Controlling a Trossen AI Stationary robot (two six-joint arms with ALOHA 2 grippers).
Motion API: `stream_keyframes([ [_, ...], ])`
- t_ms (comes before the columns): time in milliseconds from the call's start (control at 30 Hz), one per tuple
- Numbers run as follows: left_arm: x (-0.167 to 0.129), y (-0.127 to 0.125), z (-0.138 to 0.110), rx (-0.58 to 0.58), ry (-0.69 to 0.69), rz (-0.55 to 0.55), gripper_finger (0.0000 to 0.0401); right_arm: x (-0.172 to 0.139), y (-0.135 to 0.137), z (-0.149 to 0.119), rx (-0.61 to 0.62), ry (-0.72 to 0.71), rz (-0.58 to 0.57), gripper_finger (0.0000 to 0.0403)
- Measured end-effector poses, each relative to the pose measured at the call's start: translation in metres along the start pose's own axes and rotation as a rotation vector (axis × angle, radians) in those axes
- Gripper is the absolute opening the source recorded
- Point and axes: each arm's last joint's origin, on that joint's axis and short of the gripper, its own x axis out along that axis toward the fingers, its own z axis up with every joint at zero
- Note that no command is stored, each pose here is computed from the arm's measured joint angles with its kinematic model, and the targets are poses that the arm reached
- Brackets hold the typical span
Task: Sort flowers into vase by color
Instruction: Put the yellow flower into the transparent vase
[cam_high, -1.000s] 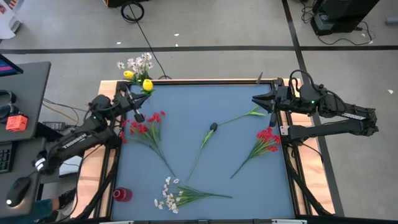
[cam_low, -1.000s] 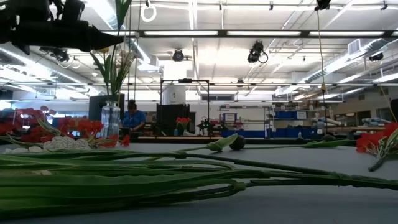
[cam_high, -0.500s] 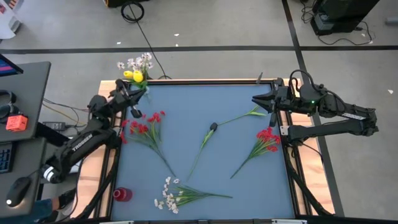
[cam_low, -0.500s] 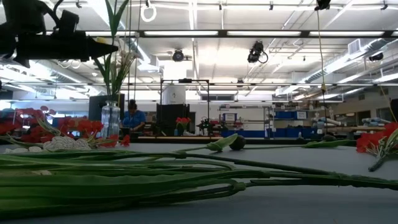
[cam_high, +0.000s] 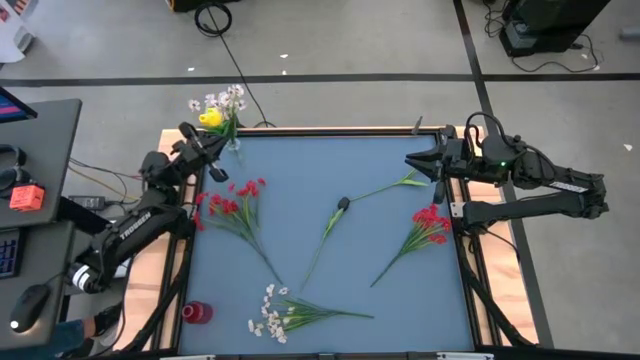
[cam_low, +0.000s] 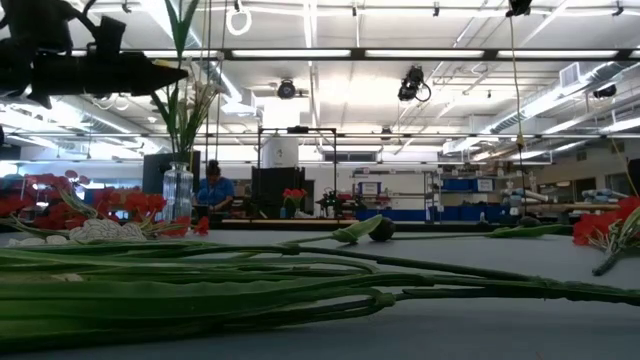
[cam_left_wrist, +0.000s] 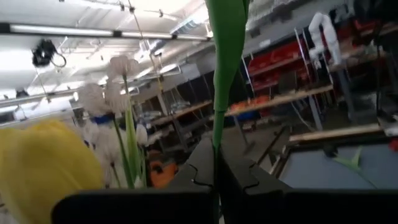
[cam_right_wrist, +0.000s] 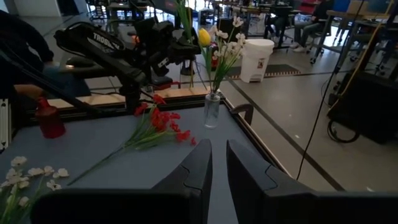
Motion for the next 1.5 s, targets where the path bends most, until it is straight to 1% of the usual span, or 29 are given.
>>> stream_keyframes([
  [133, 0.0, -0.001, -0.003, -0.027, 0.022, -0.023, 0.0005, 0.0, 0.0, 0.0, 0.0, 0.0, 0.0, 0.0059],
  [433, 0.002, -0.006, -0.001, -0.102, 0.007, -0.071, 0.0005, 0.0, 0.0, 0.0, 0.0, 0.0, 0.0, 0.0059],
  [500, 0.004, -0.008, -0.001, -0.086, 0.01, -0.053, 0.0005, 0.0, 0.0, 0.0, 0.0, 0.0, -0.001, 0.0059],
  [633, 0.005, -0.007, -0.002, 0.022, 0.031, 0.037, 0.0005, 0.0, 0.0, 0.0, 0.0, 0.0, 0.0, 0.0059],
  [700, 0.004, -0.004, -0.003, 0.046, 0.048, 0.069, 0.0004, 0.0, 0.0, 0.0, 0.0, 0.0, -0.001, 0.0059],
  [867, 0.004, 0.002, -0.009, 0.047, 0.075, 0.06, 0.0005, 0.0, 0.0, 0.0, 0.0, 0.0, -0.001, 0.0059],
  [1100, 0.011, 0.007, -0.009, 0.036, 0.009, 0.058, 0.0006, 0.0, 0.0, 0.0, 0.0, 0.0, 0.0, 0.0058],
  [1367, 0.018, 0.009, -0.021, 0.004, 0.035, 0.054, 0.0007, 0.0, 0.0, 0.0, 0.0, 0.0, 0.0, 0.0058],
  [1500, 0.018, 0.012, -0.024, -0.007, 0.052, 0.078, 0.0008, 0.0, 0.0, 0.0, 0.0, 0.0, 0.0, 0.0058],
])
